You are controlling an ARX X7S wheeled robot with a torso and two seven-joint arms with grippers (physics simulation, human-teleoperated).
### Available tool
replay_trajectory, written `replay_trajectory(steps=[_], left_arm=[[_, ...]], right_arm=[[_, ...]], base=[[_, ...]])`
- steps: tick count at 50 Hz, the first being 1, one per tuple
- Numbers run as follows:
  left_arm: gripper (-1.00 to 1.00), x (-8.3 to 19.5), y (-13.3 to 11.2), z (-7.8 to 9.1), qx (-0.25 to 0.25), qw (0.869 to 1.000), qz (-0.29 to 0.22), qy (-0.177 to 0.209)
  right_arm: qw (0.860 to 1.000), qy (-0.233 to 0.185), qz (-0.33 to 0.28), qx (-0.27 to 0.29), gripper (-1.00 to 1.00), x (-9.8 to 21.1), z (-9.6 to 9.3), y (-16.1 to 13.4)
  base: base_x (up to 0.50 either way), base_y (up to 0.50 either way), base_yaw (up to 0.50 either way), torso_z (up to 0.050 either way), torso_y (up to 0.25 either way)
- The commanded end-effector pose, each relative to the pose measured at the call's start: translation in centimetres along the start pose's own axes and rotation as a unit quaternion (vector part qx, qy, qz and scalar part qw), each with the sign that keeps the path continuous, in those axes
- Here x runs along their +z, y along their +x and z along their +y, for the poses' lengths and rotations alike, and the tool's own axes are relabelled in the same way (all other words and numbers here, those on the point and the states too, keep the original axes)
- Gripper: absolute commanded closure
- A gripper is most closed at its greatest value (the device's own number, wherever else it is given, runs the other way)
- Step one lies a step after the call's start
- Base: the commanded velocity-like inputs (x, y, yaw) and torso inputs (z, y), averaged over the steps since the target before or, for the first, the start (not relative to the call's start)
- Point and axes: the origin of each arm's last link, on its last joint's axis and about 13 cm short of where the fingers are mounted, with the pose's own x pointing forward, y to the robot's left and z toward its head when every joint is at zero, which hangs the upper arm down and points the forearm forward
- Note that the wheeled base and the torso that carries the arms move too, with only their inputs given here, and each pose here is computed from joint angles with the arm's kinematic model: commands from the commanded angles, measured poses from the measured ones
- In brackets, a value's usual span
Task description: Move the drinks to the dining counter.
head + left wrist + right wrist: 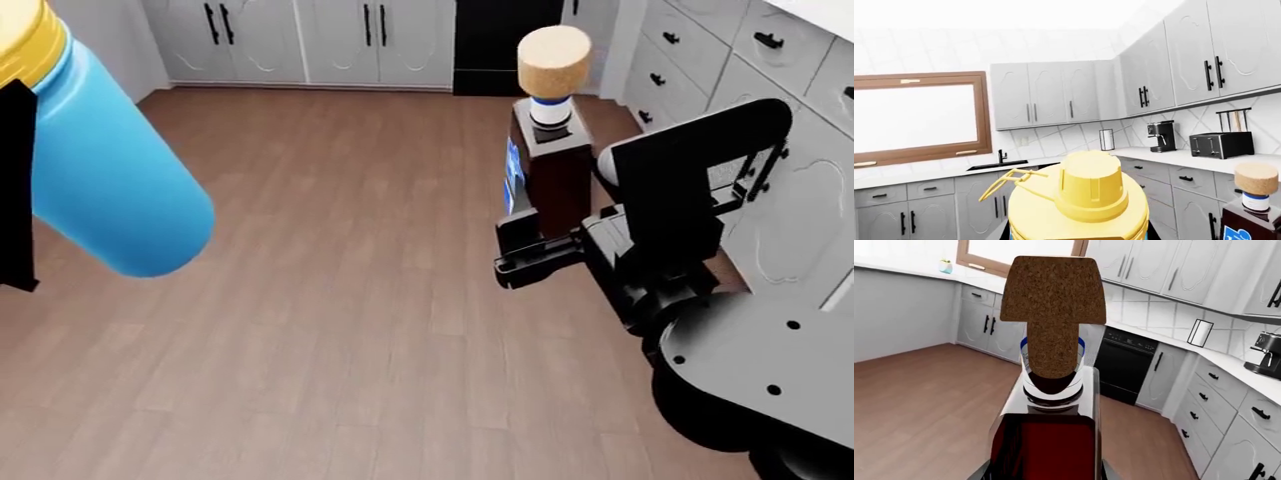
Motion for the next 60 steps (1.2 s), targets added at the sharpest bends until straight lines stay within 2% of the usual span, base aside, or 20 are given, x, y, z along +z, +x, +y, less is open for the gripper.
replay_trajectory(steps=[1, 26, 47, 60], left_arm=[[1.00, 0.0, 0.2, 0.1, 0.008, 1.000, -0.009, -0.010], [1.00, 0.0, -0.3, -0.1, 0.010, 1.000, -0.009, -0.008], [1.00, 0.7, -0.1, -0.3, 0.004, 1.000, -0.019, -0.007], [1.00, 1.0, -1.3, -0.2, 0.014, 1.000, -0.025, -0.005]], right_arm=[[0.999, -0.013, -0.023, -0.033, 1.00, 0.7, -0.7, 0.1], [0.999, -0.012, -0.026, -0.032, 1.00, 0.7, -0.8, -0.4], [0.999, -0.014, -0.038, -0.032, 1.00, 1.8, -1.0, -0.9], [0.999, -0.015, -0.041, -0.031, 1.00, 2.1, -0.8, -0.9]], base=[[-0.51, 0.13, 0.00, 0.000, 0.000], [-0.51, 0.13, 0.00, 0.000, 0.003], [-0.51, 0.13, 0.00, 0.000, 0.003], [-0.51, 0.13, 0.00, 0.001, 0.002]])
